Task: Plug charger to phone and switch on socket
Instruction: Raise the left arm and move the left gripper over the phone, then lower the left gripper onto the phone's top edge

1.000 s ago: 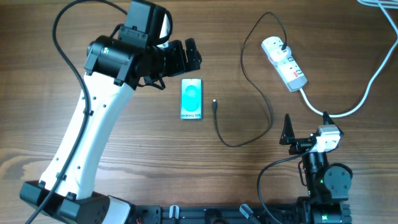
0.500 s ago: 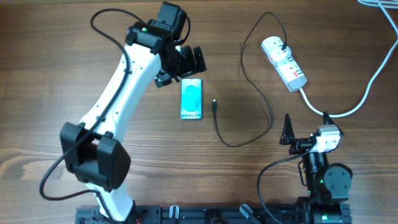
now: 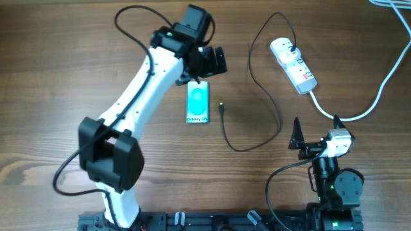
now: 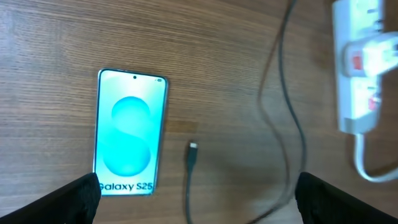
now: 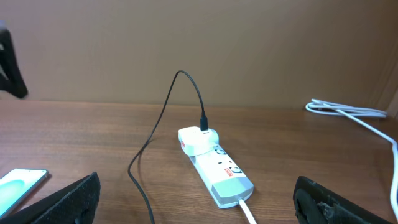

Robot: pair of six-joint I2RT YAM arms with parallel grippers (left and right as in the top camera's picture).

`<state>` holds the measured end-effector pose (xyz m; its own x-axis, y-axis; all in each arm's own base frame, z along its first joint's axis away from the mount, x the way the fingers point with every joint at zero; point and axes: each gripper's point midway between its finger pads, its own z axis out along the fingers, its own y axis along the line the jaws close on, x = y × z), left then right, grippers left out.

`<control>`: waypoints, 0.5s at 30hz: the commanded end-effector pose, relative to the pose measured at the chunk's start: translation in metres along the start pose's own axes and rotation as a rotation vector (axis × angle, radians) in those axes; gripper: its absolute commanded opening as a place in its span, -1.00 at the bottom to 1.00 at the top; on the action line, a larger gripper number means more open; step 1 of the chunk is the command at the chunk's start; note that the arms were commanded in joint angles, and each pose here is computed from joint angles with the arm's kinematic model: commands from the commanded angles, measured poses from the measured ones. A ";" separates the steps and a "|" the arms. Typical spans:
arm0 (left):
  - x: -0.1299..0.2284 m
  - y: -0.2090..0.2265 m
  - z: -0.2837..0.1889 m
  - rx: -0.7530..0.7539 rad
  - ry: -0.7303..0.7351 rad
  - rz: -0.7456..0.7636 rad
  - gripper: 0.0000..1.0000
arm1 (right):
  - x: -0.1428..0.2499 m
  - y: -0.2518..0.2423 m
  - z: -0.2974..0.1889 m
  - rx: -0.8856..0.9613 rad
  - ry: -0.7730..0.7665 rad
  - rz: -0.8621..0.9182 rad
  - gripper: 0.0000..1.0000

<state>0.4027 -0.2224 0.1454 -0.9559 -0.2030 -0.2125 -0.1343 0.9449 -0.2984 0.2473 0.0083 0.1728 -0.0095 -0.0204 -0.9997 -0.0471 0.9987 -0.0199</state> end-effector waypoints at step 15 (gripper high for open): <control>0.024 0.061 0.055 -0.304 0.137 0.029 1.00 | -0.001 -0.001 0.000 0.006 -0.006 0.012 0.99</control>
<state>0.3892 -0.1879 0.0734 -0.9773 -0.1899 -0.0942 -0.1878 0.9817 -0.0305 0.2473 0.0084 0.1728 -0.0095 -0.0204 -0.9997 -0.0475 0.9987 -0.0199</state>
